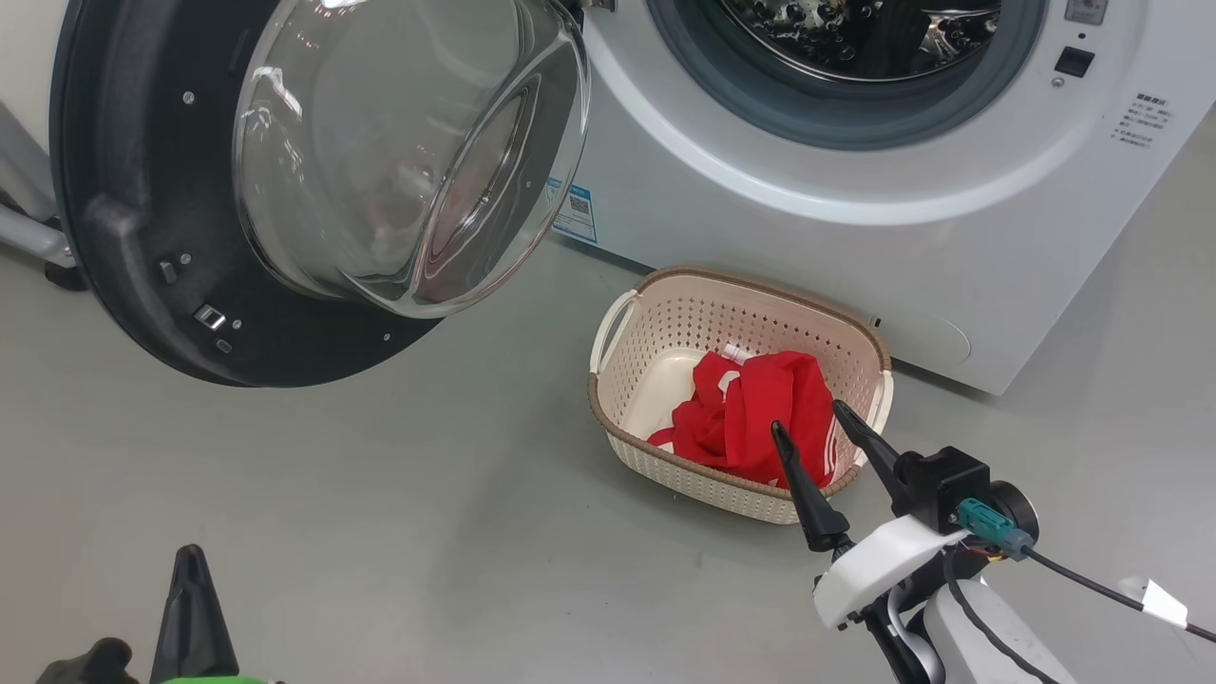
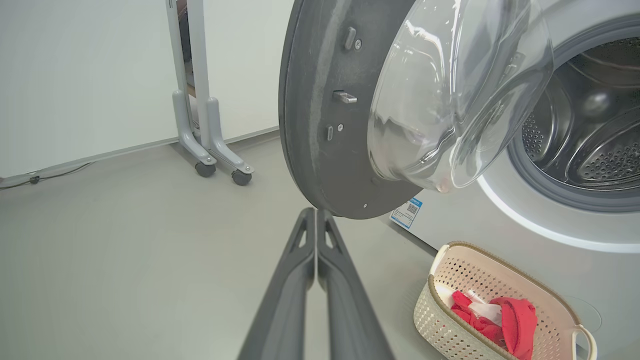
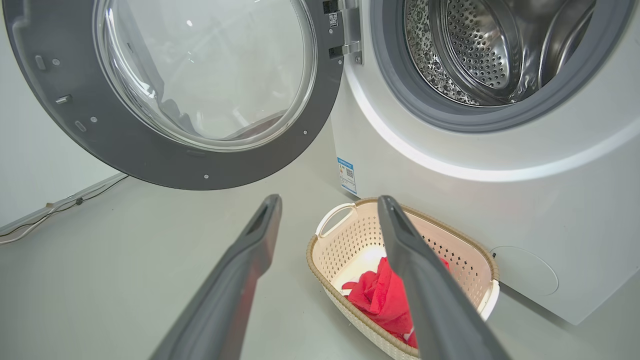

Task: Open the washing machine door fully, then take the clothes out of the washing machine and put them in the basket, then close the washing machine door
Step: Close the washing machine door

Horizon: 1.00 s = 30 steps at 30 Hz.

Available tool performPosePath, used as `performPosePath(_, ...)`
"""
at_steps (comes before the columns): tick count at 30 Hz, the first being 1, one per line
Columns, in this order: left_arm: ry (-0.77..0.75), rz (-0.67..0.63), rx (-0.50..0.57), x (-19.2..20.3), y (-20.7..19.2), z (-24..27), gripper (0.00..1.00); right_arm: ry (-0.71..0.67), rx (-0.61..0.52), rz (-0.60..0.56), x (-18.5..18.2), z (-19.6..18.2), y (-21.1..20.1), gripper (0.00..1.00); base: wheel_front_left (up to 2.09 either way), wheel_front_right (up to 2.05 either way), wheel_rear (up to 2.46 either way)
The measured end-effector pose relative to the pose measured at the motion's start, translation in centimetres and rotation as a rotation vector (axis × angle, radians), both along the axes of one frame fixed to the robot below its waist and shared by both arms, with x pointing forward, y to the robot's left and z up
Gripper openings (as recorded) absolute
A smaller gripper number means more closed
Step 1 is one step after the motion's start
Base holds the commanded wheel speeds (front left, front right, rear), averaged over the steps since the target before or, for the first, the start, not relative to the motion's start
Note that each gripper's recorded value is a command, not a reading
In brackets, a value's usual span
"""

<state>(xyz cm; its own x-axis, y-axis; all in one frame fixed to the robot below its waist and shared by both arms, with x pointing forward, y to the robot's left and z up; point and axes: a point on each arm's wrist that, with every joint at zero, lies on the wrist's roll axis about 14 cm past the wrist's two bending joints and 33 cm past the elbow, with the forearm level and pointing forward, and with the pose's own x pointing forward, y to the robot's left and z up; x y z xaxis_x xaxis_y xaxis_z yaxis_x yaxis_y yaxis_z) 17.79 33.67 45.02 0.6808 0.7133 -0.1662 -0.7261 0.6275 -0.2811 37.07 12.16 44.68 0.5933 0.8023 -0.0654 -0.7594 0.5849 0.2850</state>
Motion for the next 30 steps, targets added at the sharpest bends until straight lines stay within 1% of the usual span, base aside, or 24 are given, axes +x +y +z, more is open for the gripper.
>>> performPosePath(12, -0.205, 0.057, -0.195, 0.0, 0.3, 0.4, 0.0, -0.001, 0.0, -0.019, 0.5, 0.1, -0.4, 1.0, 0.0, 0.0, 0.0)
performPosePath(15, -0.299, 0.106, -0.285, -0.5, 1.0, 0.4, 0.0, 0.001, 0.002, -0.026, 0.6, 0.1, -0.6, 1.0, 0.0, 0.0, 0.0)
performPosePath(18, -0.421, 0.176, -0.415, -1.2, 1.5, -0.1, 0.0, 0.002, 0.006, -0.029, 0.7, 0.2, -0.7, 1.0, 0.0, 0.0, 0.0)
performPosePath(19, -0.492, 0.207, -0.482, -1.4, 1.7, -0.3, 0.0, 0.002, 0.006, -0.032, 0.8, 0.2, -0.7, 1.0, 0.0, 0.0, 0.0)
performPosePath(24, -0.634, 0.228, -0.588, -1.3, 1.7, -0.4, 0.0, 0.002, 0.007, -0.041, 1.0, 0.2, -0.9, 1.0, 0.0, 0.0, 0.0)
performPosePath(27, -0.676, 0.24, -0.643, -1.0, 1.5, -0.8, 0.0, 0.001, 0.007, -0.048, 1.1, 0.2, -1.1, 1.0, 0.0, 0.0, 0.0)
performPosePath(30, -0.692, 0.243, -0.663, -0.6, 1.4, -0.9, 0.0, 0.001, 0.007, -0.053, 1.2, 0.3, -1.3, 1.0, 0.0, 0.0, 0.0)
